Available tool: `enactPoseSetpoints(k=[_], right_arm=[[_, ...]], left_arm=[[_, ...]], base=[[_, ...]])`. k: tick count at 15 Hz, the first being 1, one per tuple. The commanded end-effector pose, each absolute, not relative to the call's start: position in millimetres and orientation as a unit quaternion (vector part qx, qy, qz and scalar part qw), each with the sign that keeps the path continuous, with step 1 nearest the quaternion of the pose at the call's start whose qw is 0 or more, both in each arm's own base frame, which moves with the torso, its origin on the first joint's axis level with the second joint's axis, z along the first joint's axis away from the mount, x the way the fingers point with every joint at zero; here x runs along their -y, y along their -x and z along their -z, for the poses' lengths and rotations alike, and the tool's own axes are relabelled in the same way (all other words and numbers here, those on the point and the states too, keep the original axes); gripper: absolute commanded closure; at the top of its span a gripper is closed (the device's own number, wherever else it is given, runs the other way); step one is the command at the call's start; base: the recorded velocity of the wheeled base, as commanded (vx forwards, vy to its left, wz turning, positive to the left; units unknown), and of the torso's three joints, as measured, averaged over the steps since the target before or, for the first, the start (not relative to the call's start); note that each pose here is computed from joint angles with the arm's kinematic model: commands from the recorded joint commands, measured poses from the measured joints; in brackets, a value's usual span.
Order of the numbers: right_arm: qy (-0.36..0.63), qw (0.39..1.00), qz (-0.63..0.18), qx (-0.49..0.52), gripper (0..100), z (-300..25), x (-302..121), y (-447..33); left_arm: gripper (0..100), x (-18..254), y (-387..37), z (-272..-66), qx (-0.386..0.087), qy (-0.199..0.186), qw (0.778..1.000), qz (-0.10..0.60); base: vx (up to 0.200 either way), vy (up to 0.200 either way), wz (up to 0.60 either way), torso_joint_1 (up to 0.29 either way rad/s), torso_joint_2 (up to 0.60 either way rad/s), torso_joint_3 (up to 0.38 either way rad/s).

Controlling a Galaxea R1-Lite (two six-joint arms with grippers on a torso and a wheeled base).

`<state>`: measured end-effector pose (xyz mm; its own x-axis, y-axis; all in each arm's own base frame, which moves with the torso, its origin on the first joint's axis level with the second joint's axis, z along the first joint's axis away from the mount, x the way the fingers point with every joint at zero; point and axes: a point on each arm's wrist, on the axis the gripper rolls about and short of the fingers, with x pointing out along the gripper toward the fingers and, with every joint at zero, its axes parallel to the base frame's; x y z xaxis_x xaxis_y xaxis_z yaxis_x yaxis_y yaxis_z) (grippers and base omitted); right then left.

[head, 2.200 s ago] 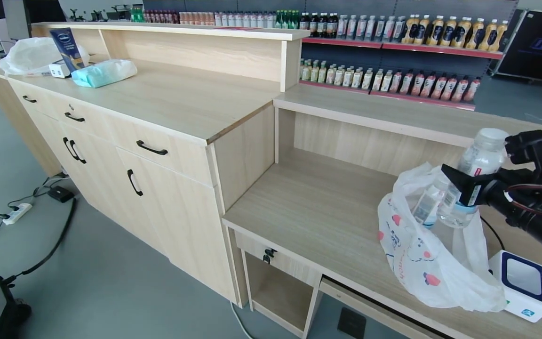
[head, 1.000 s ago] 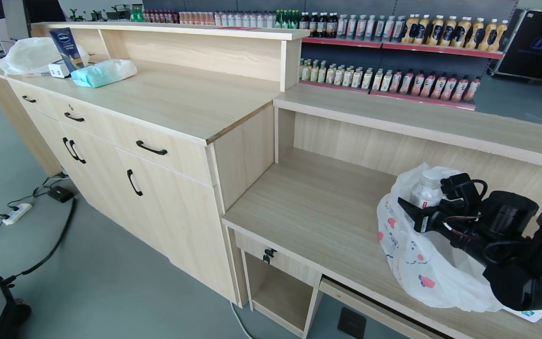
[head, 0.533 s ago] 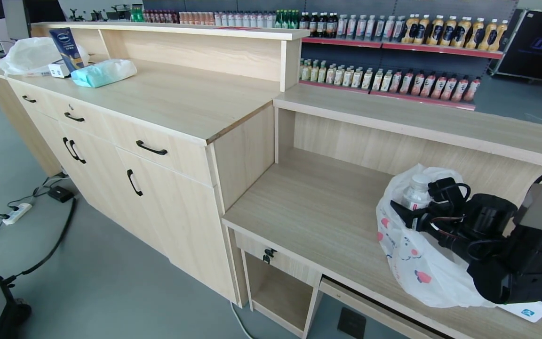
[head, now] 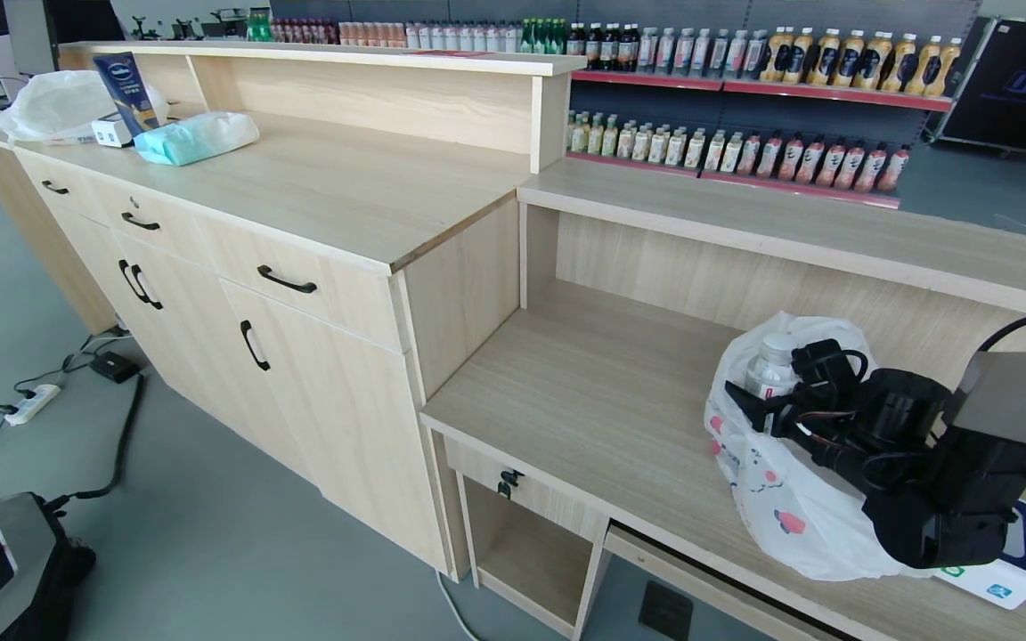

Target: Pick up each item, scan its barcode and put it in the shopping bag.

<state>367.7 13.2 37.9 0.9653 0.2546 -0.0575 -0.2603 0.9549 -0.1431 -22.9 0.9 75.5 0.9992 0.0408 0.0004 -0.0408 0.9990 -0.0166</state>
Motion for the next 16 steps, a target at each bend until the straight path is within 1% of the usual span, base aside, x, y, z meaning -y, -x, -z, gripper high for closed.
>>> enactPoseSetpoints(k=[1,9,10,13,16], right_arm=[[0.074,0.988,-0.132,-0.025,100,-33,-14,-369],[0.074,0.988,-0.132,-0.037,100,-27,-14,-366],[0.075,0.988,-0.132,-0.036,0,-28,-14,-366],[0.076,0.988,-0.13,-0.029,0,-36,-12,-362],[0.08,0.988,-0.13,-0.018,0,-66,-12,-341]], left_arm=[[0,-1,23,-75,0.0,0.008,1.0,-0.021],[0,-1,23,-75,0.0,0.008,1.0,-0.021],[0,-1,23,-75,0.0,0.008,1.0,-0.021],[0,-1,23,-75,0.0,0.008,1.0,-0.021],[0,-1,23,-75,0.0,0.008,1.0,-0.021]], base=[[0.0,0.0,0.0,0.0,0.0,0.0],[0.0,0.0,0.0,0.0,0.0,0.0],[0.0,0.0,0.0,0.0,0.0,0.0],[0.0,0.0,0.0,0.0,0.0,0.0],[0.0,0.0,0.0,0.0,0.0,0.0]])
